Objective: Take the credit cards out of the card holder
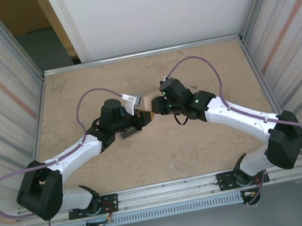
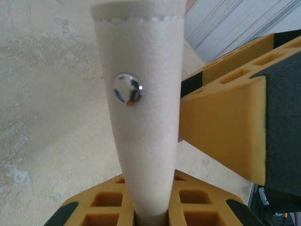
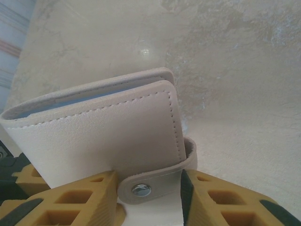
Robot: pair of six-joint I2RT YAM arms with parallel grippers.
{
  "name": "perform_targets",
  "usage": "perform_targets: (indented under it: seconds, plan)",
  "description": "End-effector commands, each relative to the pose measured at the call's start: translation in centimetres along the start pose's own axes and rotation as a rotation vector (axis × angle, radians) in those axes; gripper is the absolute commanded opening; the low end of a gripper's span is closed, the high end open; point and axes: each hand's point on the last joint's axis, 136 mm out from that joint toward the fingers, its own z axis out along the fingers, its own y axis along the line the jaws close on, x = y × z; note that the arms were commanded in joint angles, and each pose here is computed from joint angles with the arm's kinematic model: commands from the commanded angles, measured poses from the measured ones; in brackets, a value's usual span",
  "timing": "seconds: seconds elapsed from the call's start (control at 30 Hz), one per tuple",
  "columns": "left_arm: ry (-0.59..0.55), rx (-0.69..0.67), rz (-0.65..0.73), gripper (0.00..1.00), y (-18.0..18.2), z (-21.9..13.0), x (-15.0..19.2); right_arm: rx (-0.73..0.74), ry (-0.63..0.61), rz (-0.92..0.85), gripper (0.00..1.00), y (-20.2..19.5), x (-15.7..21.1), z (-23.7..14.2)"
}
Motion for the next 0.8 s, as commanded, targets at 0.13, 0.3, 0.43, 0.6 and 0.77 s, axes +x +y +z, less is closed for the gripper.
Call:
perform_targets:
  seconds: [0.13, 0.3, 0.43, 0.6, 0.77]
  plan:
    - [-0.051, 0.035, 0.051, 0.0, -1.5, 0.0, -2.4, 0.016, 0.017, 0.016, 0.4, 0.4, -0.1, 0.7]
    - [-0.054, 0.027, 0.048, 0.0, -1.4, -0.1, -2.5, 0.041, 0.016, 0.015, 0.39, -0.1, -0.1, 0.8]
    - [-0.06, 0.014, 0.047, 0.0, -1.3, -0.3, -2.6, 0.05, 0.007, 0.019, 0.29, -0.4, -0.2, 0.6]
    - [-0.063, 0.007, 0.045, 0.0, -1.1, -0.3, -2.5, 0.047, -0.004, 0.024, 0.24, -0.6, -0.4, 0.3]
    - [-0.068, 0.005, 0.043, 0.0, -1.1, -0.3, -2.7, 0.04, -0.002, 0.031, 0.17, -0.7, -0.3, 0.2]
